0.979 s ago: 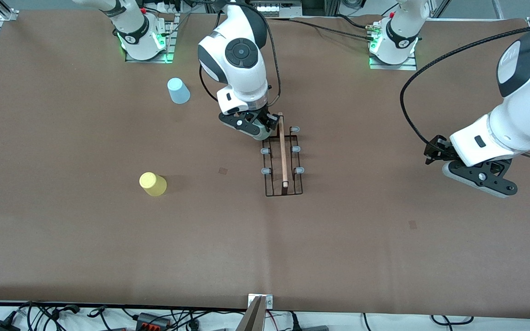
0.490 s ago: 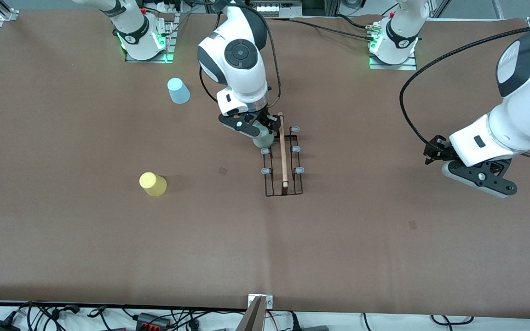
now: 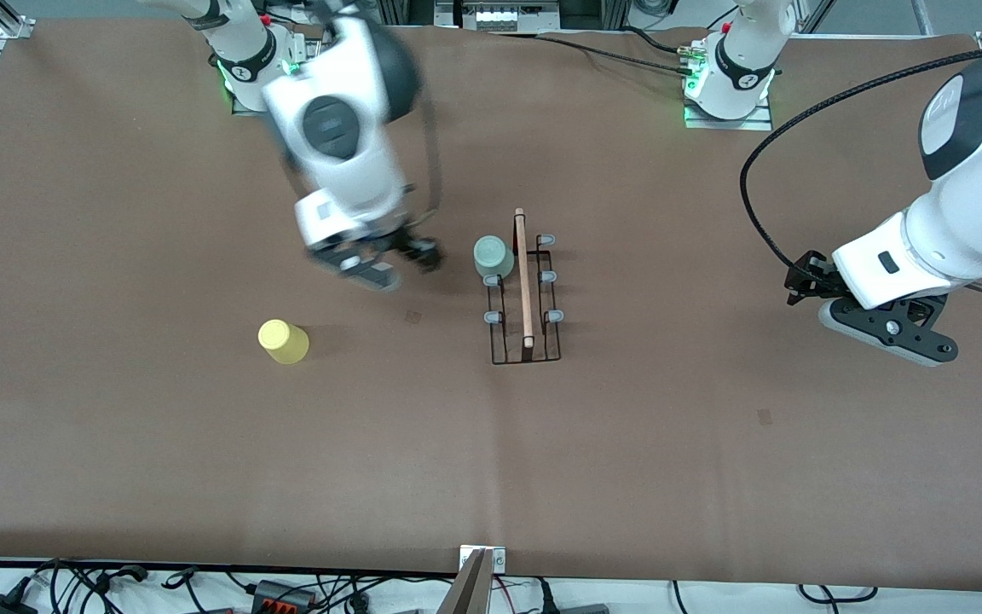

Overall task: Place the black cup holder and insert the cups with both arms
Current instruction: 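Move the right gripper to the yellow cup and grasp it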

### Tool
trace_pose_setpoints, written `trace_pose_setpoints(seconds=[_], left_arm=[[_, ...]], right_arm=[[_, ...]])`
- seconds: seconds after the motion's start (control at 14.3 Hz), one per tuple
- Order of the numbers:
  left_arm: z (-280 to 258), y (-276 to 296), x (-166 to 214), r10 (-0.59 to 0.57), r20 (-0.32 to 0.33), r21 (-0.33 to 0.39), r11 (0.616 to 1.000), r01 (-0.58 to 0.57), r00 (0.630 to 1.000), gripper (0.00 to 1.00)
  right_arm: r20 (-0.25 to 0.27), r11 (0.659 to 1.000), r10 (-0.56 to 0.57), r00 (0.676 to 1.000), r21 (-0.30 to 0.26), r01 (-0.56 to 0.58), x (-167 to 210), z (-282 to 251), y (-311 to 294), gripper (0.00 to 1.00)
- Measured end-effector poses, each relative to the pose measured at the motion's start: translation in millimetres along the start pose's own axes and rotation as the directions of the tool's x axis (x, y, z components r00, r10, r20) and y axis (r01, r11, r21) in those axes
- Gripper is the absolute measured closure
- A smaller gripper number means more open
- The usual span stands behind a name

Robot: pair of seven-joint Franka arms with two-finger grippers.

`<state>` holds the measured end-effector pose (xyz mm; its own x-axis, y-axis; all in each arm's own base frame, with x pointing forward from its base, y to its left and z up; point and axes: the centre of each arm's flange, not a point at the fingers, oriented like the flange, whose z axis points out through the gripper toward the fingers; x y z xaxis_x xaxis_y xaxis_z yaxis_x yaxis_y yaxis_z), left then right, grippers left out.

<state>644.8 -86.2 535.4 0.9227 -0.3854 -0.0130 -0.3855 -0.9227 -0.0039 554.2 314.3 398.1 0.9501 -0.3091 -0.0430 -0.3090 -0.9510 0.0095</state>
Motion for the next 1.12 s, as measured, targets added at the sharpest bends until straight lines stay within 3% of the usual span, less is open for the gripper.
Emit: trace_pose_setpoints(seconds=[0.21,0.42,0.63,1.12], left_arm=[[0,1,0,0.0,0.0,0.0,1.0,0.0,1.0,0.18],[0,1,0,-0.001,-0.001,-0.006,1.0,0.001,1.0,0.18],[0,1,0,-0.003,-0.001,-0.009,1.0,0.003,1.0,0.18],[0,1,0,-0.004,-0.001,-0.01,1.0,0.004,1.0,0.18]], right_arm=[[0.032,0.991,-0.133,0.991,-0.01,0.133,66,22,115,0.0],[-0.027,0.971,-0.239,0.971,0.016,0.239,98,48,182,0.0],[-0.118,0.946,-0.32,0.94,0.024,0.325,99,92,202,0.0],[-0.165,0.924,-0.373,0.913,0.025,0.382,98,134,191,0.0]])
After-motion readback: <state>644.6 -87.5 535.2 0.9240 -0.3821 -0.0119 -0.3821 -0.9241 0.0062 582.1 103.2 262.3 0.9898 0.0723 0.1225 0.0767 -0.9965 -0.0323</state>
